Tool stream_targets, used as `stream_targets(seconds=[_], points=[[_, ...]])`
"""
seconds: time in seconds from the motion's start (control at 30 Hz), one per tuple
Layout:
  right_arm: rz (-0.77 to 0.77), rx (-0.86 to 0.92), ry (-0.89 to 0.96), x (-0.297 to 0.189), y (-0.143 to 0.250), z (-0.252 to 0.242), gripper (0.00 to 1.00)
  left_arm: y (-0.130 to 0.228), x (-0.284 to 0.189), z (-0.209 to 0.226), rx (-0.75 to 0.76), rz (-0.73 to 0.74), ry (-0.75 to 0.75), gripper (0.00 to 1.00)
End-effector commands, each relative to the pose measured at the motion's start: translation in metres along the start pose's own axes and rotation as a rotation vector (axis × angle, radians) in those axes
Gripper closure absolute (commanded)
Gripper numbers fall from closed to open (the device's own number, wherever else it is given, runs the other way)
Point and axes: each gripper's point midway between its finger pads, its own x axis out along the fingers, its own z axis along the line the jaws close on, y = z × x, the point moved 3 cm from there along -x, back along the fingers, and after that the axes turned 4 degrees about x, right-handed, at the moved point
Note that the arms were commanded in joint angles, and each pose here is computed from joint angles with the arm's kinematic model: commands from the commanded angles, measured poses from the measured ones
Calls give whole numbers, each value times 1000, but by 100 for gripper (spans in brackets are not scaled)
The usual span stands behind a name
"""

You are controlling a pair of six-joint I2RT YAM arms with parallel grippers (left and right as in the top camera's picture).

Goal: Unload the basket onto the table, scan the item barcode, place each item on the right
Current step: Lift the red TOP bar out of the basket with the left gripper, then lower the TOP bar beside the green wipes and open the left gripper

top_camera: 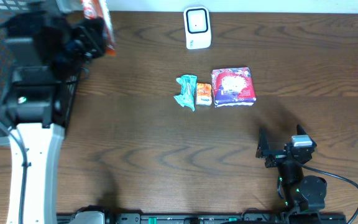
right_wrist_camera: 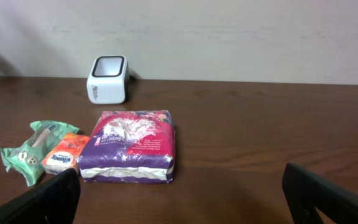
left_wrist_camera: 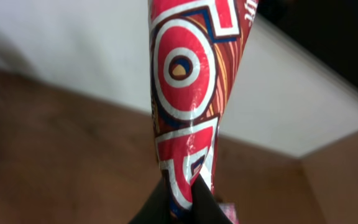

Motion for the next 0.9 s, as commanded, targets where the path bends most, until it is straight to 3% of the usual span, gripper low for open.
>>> stream_targets(seconds=[0.0,0.13,0.3,0.47,0.67,0.87], points=[[0,10,10,0,1,-2,1,24,23,1,40,82,-65,93],[0,10,10,0,1,-2,1,67,50,2,143,250,-75,93],[0,10,10,0,1,-2,1,130,90,25,132,483,-153,93],[0,10,10,0,1,-2,1,172,122,56,142,600,-281,93],[0,10,10,0,1,-2,1,227,151,82,-7,722,-384,93],[0,10,10,0,1,-2,1,279,168,88,1,843,-410,93]])
